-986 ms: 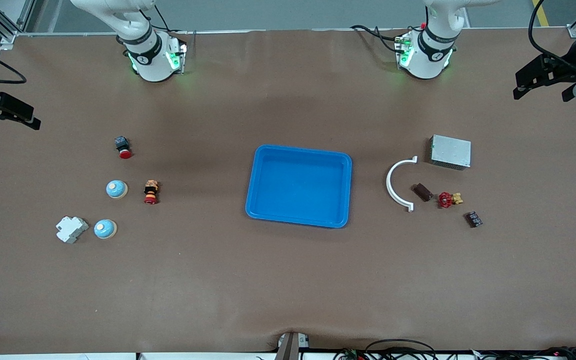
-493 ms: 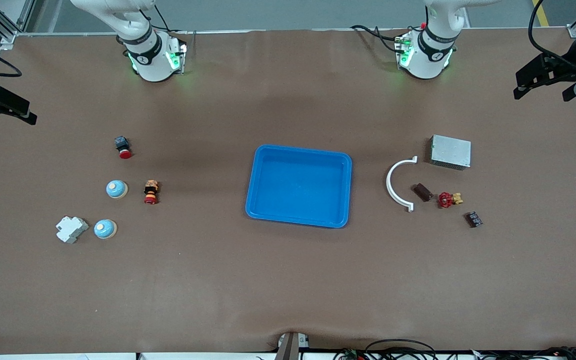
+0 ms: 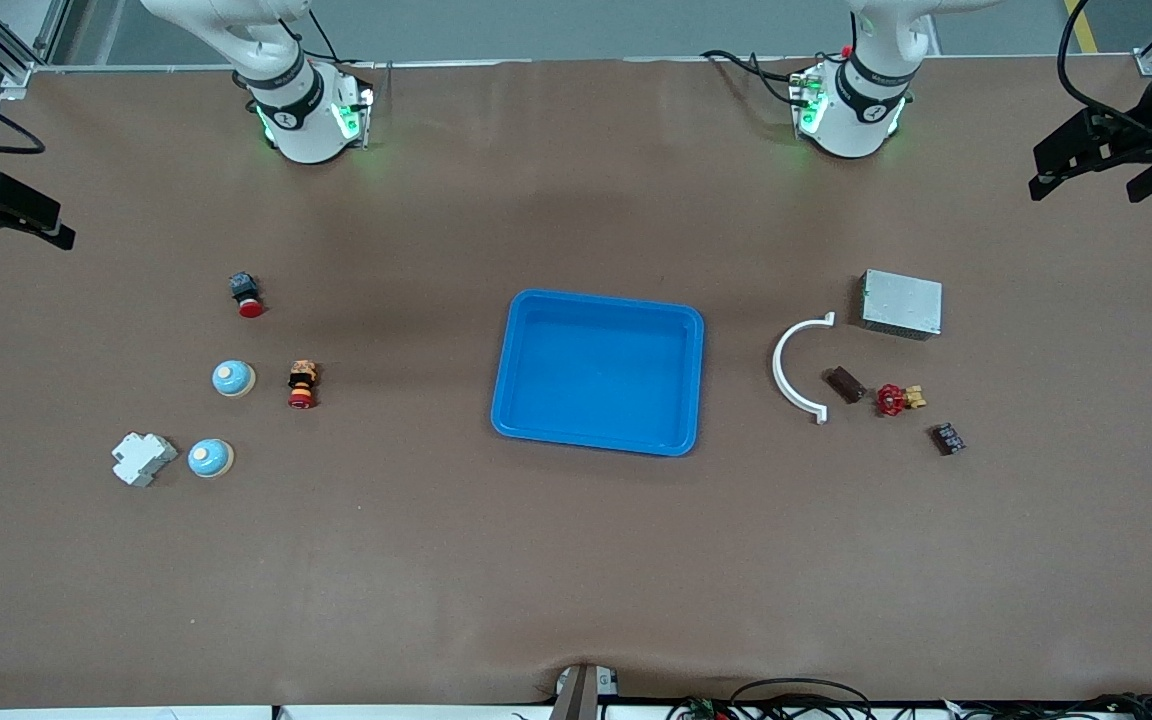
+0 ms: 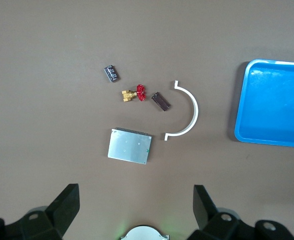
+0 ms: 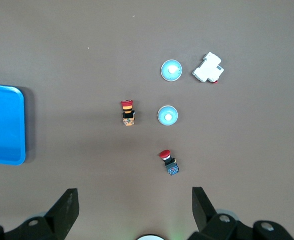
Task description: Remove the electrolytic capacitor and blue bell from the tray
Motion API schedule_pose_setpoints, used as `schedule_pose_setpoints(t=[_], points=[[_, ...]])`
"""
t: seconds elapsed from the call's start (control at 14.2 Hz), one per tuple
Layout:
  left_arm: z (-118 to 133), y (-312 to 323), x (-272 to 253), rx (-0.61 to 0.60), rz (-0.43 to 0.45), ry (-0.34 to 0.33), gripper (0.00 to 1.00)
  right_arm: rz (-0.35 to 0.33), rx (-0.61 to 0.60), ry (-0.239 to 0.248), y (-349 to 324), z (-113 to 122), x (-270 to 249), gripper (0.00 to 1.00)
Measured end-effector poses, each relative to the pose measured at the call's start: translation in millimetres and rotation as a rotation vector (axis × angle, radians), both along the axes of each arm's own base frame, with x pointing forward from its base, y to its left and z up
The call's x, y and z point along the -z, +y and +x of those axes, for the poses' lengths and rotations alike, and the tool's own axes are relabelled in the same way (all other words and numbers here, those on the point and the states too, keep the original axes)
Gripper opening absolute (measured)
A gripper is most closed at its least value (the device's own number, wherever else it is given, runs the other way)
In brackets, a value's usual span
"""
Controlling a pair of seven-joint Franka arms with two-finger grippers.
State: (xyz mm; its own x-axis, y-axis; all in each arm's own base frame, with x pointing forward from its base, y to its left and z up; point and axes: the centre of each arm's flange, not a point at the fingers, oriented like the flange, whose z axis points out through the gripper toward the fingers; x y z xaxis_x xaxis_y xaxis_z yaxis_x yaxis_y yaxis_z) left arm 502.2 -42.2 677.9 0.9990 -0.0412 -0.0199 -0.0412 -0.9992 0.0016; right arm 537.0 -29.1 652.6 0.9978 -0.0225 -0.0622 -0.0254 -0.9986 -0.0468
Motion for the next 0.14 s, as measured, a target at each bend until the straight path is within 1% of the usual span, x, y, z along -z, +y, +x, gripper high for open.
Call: schedule_pose_setpoints(t=[0.14], points=[[0.0, 0.0, 0.0, 0.000, 0.000, 0.000, 1.00, 0.000, 0.000, 0.000, 0.2, 0.0, 0.0, 1.00]])
